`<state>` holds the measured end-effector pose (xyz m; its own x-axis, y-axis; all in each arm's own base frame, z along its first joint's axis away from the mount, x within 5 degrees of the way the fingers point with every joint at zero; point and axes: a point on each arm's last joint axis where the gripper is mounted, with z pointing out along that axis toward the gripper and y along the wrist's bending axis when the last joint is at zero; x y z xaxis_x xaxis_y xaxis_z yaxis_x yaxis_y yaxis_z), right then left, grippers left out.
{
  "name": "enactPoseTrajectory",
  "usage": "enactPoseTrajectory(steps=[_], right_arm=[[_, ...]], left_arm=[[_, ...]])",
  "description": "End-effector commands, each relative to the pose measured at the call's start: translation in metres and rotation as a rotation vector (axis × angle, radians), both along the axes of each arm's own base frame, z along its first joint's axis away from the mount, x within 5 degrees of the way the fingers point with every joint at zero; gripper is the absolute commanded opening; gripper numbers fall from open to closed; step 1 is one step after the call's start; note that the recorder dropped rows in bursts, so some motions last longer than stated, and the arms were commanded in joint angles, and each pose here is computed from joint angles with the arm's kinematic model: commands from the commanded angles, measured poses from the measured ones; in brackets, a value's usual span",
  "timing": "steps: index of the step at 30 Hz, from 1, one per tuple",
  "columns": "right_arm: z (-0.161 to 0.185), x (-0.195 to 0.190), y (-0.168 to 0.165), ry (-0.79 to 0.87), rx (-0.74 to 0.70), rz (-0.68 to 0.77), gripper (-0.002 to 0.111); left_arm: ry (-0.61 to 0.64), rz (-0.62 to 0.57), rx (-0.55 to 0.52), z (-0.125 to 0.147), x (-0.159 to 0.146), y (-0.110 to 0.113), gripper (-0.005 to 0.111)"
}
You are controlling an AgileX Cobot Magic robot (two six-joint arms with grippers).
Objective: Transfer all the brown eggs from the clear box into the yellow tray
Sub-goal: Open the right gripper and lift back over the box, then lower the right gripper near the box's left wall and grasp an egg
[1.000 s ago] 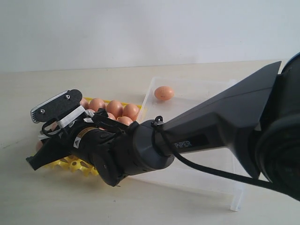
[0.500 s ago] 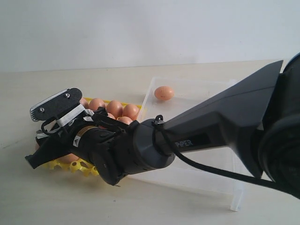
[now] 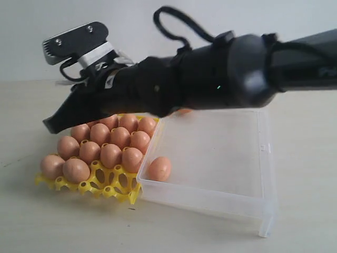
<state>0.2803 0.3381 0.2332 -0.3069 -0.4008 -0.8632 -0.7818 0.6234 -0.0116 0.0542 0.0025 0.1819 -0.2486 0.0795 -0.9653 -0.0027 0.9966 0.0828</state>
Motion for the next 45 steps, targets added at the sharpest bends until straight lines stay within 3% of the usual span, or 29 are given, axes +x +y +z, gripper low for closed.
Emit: enactPoseTrajectory(steps=[1,6,13,18,27,33,45], right_arm=[[0.013,0.010,-0.042,0.147,-0.151,-0.016,0.000],[0.012,0.042,-0.093,0.317,-0.132,-0.235,0.005],[-0.009,0.086,-0.146,0.398,-0.061,-0.456,0.037],[-0.037,0.092,-0.155,0.525,-0.089,-0.505,0.055],[-0.069,0.082,-0.140,0.717,-0.114,-0.490,0.056],[-0.069,0.070,-0.130,0.839,-0.081,-0.431,0.056],[-0.078,0.063,-0.120,0.898,-0.088,-0.407,0.056]], left_arm=[[-0.023,0.000,-0.011,0.003,0.000,0.000,0.000],[-0.023,0.000,-0.011,0.003,0.000,0.000,0.000],[-0.023,0.000,-0.011,0.003,0.000,0.000,0.000],[-0.023,0.000,-0.011,0.003,0.000,0.000,0.000],[-0.023,0.000,-0.011,0.003,0.000,0.000,0.000],[-0.023,0.000,-0.011,0.003,0.000,0.000,0.000],[-0.023,0.000,-0.011,0.003,0.000,0.000,0.000]])
